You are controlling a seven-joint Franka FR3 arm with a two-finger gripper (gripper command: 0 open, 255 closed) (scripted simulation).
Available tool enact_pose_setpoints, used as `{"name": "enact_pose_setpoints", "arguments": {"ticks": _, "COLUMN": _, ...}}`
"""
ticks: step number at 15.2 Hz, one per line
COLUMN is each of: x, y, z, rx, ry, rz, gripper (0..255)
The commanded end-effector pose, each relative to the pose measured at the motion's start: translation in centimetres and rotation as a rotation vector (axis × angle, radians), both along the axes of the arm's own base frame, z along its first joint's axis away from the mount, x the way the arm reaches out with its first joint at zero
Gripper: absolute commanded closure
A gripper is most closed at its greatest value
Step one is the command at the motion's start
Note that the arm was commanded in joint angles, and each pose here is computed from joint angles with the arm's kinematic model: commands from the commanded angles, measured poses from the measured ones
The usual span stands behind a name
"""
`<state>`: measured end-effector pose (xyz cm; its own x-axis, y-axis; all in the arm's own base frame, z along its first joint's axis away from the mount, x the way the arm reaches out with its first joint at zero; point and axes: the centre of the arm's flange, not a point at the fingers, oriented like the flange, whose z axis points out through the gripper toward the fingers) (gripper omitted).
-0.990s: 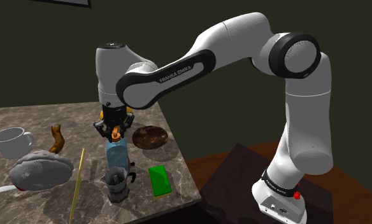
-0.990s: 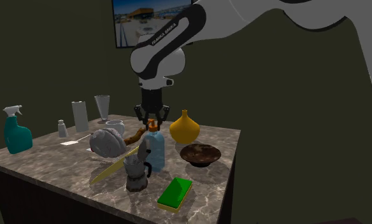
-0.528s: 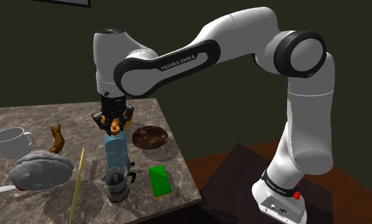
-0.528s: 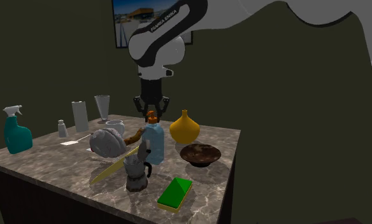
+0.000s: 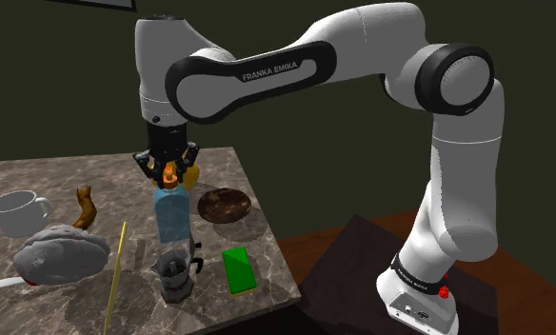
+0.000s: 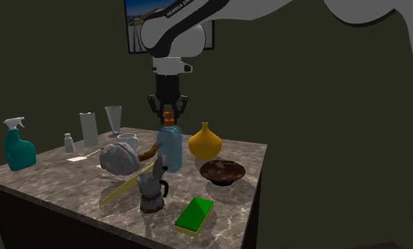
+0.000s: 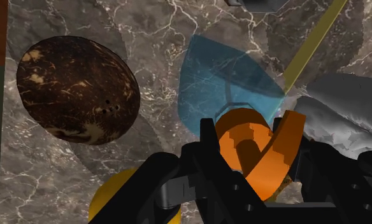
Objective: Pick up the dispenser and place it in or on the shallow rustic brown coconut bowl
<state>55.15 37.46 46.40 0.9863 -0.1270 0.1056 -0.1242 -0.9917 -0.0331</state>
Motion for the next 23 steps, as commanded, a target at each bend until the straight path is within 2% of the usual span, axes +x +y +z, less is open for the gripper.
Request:
{"name": "enact_pose_setpoints", "arguments": {"ticks": 1, "x": 0.0, "y": 0.0, "z": 1.1, "rx": 0.000, "ry": 0.000, "rz": 0.000, "gripper": 255}}
{"name": "enact_pose_setpoints", "arguments": {"ticks": 7, "x": 0.0, "y": 0.0, "z": 4.2, "rx": 0.000, "ry": 0.000, "rz": 0.000, "gripper": 255}}
{"name": "enact_pose_setpoints", "arguments": {"ticks": 23, "x": 3.9, "y": -19.2, "z": 12.1, "rx": 0.000, "ry": 0.000, "rz": 0.000, "gripper": 255}}
